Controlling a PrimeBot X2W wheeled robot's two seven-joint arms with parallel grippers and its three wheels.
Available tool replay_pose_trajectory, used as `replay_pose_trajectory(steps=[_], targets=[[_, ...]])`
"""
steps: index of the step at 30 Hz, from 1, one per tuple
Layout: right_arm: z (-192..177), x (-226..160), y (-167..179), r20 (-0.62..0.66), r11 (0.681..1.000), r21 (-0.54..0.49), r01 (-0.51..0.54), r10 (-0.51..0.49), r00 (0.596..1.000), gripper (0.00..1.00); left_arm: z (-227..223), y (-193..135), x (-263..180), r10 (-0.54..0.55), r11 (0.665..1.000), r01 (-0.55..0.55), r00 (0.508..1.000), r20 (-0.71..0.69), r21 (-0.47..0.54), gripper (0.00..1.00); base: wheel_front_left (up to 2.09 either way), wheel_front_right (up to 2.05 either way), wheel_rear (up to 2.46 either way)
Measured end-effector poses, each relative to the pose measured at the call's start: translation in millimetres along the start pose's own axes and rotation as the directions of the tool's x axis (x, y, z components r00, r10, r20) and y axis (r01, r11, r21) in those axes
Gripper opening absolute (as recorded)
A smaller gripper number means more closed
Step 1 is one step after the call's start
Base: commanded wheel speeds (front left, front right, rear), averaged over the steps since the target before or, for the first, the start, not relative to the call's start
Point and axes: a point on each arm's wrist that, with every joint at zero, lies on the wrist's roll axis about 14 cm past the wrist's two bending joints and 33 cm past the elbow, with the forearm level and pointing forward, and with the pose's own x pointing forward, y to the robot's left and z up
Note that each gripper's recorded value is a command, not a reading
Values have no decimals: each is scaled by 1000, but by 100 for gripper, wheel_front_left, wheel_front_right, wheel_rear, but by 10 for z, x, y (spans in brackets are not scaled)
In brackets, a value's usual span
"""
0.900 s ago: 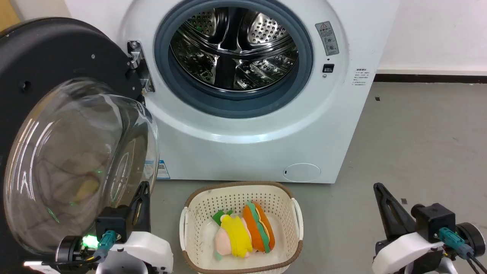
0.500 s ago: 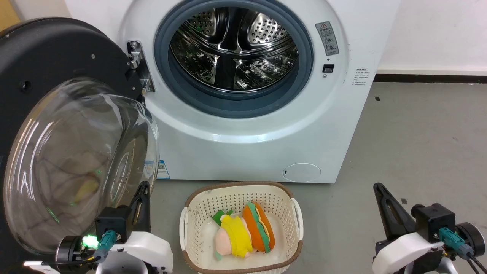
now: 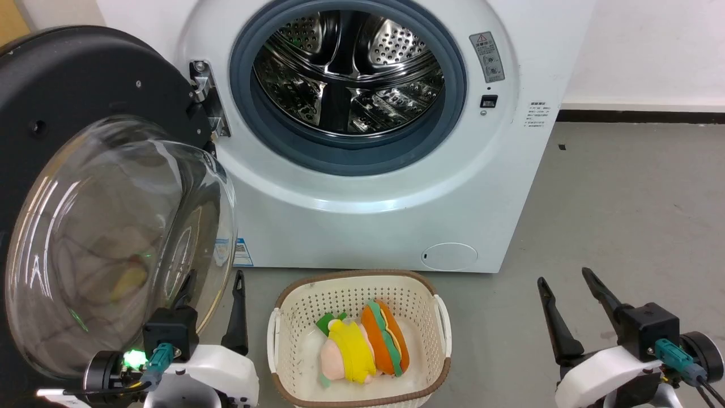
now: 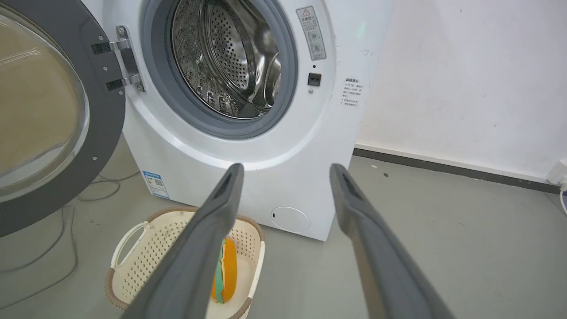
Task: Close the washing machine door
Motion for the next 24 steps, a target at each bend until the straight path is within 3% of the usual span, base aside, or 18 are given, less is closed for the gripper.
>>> replay_pose_trajectory(steps=[7,8,9,10,24], targets=[[8,2,-35,9,1000,11,10,-10,1000,100,6,-1,2,9,1000,-9,1000,8,0,100,0,0,0],[7,3,-40,10,1000,14,12,-12,1000,100,8,-3,2,10,1000,-10,1000,10,0,73,0,0,0],[11,4,-46,13,1000,18,13,-13,1000,100,13,-3,2,10,1000,-10,1000,14,0,20,0,0,0],[15,5,-52,17,1000,19,15,-15,1000,100,14,-1,2,12,1000,-12,1000,15,0,0,0,0,0],[15,68,-66,36,998,55,16,-18,999,100,229,97,29,47,999,-46,994,96,-5,0,0,0,0]])
